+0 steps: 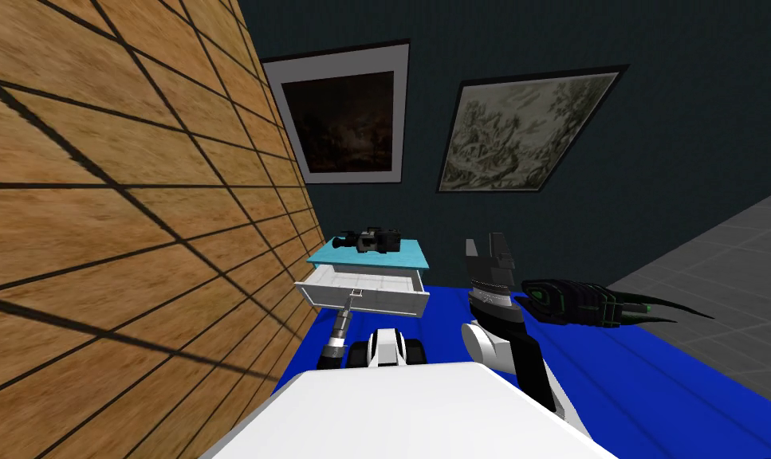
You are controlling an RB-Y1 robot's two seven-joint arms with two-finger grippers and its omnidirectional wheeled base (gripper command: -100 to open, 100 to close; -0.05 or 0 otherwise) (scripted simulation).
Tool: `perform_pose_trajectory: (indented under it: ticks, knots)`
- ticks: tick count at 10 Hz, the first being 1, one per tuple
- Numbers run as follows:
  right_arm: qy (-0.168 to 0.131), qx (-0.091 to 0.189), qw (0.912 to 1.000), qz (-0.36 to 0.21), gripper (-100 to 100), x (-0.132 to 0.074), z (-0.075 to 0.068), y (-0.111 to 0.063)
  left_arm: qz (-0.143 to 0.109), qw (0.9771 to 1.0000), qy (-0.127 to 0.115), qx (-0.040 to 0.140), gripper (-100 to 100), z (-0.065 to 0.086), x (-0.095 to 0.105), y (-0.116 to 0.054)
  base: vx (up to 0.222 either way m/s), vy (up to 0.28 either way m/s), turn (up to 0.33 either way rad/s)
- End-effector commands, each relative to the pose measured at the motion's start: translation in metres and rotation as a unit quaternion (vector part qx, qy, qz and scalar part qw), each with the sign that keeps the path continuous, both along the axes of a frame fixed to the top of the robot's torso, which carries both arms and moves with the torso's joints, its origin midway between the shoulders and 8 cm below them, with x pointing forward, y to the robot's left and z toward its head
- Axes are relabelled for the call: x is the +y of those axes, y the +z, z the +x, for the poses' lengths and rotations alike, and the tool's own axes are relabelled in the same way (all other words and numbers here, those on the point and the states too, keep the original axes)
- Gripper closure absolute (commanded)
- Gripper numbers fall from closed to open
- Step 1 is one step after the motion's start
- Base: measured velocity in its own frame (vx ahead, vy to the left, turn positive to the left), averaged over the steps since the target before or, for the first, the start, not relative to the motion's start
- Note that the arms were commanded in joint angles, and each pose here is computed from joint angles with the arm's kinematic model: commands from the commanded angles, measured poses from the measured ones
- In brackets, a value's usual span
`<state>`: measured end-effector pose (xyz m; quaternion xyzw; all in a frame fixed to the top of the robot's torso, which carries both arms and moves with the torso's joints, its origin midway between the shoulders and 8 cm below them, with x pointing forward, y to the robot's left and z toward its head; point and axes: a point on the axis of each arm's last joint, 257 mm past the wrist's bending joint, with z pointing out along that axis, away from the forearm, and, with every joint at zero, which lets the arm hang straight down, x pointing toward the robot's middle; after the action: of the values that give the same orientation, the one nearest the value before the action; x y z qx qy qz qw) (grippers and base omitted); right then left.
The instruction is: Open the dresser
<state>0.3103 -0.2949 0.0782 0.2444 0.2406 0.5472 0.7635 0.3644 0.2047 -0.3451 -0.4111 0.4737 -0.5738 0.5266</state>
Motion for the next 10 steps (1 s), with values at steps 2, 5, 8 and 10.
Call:
perform_pose_trajectory:
  ticks: [2, 5, 8, 10]
  knots:
    - [0.0, 0.0, 1.0, 0.0, 0, 0.0, 0.0, 0.0, 0.0, 1.0, -0.002, -0.002, -100, 0.029, -0.001, 0.015, -0.064, -0.001, 0.012]
    - [0.0, 0.0, 1.0, 0.0, 0, 0.0, 0.0, 0.0, 0.0, 1.0, -0.003, 0.0, -100, 0.049, -0.001, 0.024, -0.067, -0.008, 0.008]
    - [0.0, 0.0, 1.0, 0.0, 0, 0.0, 0.0, 0.0, 0.0, 1.0, -0.004, -0.001, -100, 0.076, -0.002, 0.042, -0.075, 0.001, 0.007]
    - [0.0, 0.0, 1.0, 0.0, 0, 0.0, 0.0, 0.0, 0.0, 1.0, -0.005, 0.0, -100, 0.084, -0.003, 0.048, -0.05, -0.002, 0.007]
